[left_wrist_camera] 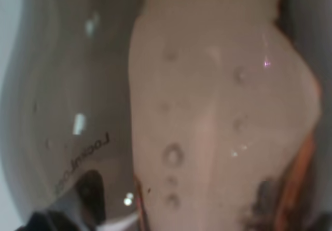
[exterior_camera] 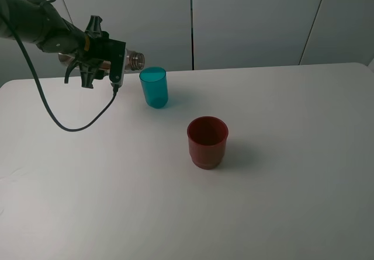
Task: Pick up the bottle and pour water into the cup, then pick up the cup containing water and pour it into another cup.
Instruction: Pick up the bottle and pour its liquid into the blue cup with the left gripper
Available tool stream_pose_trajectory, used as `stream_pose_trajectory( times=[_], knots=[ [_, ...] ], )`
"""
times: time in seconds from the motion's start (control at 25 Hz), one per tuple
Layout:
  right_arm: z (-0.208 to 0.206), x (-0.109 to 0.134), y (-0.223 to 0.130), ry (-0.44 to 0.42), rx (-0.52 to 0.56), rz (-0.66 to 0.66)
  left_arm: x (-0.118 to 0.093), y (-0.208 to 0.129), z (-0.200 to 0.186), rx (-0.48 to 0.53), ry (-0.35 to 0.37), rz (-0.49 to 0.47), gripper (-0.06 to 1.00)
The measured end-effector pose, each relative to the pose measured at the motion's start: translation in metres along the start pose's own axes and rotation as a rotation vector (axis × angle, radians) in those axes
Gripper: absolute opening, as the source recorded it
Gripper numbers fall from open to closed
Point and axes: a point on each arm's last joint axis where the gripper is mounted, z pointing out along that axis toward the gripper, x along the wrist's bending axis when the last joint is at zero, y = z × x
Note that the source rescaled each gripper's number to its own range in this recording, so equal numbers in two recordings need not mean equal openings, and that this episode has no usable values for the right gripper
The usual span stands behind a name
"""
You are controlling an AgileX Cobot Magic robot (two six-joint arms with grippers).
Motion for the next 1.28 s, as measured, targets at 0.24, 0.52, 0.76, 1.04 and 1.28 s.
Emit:
stream_pose_trajectory(
  times=[0.24,0.52,0.76,1.04,1.28],
  knots=[
    [0.0000,0.0000,0.0000,0.000,0.000,0.000,0.0003,0.0000,0.0000,0.000,0.003,0.014,0.01],
    [0.0000,0.0000,0.0000,0.000,0.000,0.000,0.0011,0.0001,0.0000,0.000,0.011,0.045,0.01],
    [0.0000,0.0000,0.0000,0.000,0.000,0.000,0.0015,0.0002,0.0000,-0.001,0.016,0.062,0.01],
    [0.0000,0.0000,0.0000,0.000,0.000,0.000,0.0017,0.0001,0.0000,0.001,0.018,0.077,0.01],
    [0.0000,0.0000,0.0000,0.000,0.000,0.000,0.0019,0.0001,0.0000,0.001,0.020,0.092,0.01]
  ],
)
